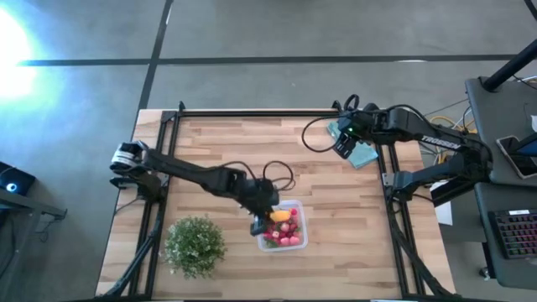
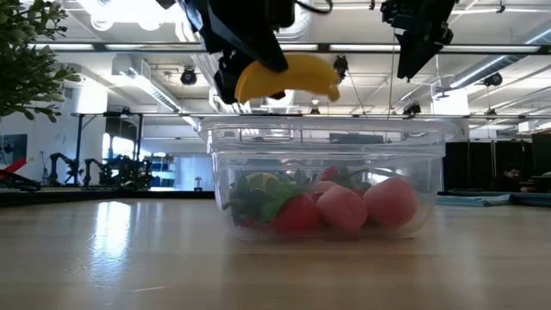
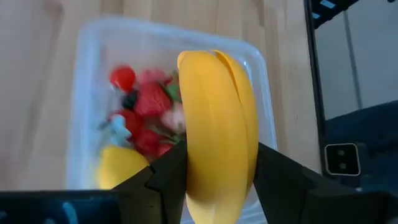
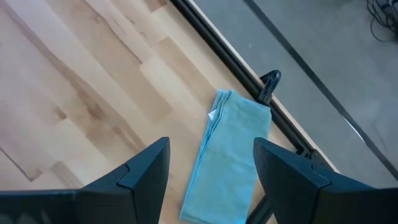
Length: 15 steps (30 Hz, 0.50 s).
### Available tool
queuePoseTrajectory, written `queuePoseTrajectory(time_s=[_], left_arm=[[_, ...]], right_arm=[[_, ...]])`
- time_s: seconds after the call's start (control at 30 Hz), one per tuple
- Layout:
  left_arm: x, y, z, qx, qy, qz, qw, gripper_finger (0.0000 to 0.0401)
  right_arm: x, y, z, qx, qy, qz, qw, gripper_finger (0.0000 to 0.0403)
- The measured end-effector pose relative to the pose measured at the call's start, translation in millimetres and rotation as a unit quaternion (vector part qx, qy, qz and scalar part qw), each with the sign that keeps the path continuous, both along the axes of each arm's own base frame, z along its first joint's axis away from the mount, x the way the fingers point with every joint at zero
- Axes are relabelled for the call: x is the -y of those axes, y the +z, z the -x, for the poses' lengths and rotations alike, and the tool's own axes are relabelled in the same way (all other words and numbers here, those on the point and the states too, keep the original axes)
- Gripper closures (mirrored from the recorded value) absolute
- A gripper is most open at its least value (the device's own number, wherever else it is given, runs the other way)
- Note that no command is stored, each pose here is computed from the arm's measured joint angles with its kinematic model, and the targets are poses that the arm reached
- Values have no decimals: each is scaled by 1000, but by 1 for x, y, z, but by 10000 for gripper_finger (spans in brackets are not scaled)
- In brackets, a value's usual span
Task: Pick and placing Produce into tupperware
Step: Put the banana into the transparent bin, then return to Home Position
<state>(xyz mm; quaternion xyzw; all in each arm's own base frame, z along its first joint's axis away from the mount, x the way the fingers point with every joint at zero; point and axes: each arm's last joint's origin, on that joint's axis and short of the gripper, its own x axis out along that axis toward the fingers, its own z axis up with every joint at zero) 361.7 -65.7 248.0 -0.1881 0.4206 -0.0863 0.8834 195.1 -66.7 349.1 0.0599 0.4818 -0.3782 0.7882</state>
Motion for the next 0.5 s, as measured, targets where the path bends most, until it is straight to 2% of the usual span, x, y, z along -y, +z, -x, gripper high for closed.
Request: queuePoseTrajectory(time_s=[0.1,0.23,0.5], left_arm=[[6,-9,-5,-10,13,23,1000,251],[8,-7,-8,-5,22,33,999,243],[7,-11,-5,-29,51,50,997,172]], right_arm=[[0,0,0,1,1,0,1000,179],[0,0,0,4,-4,-1,1000,179],[0,0,0,5,-5,-2,1000,179]])
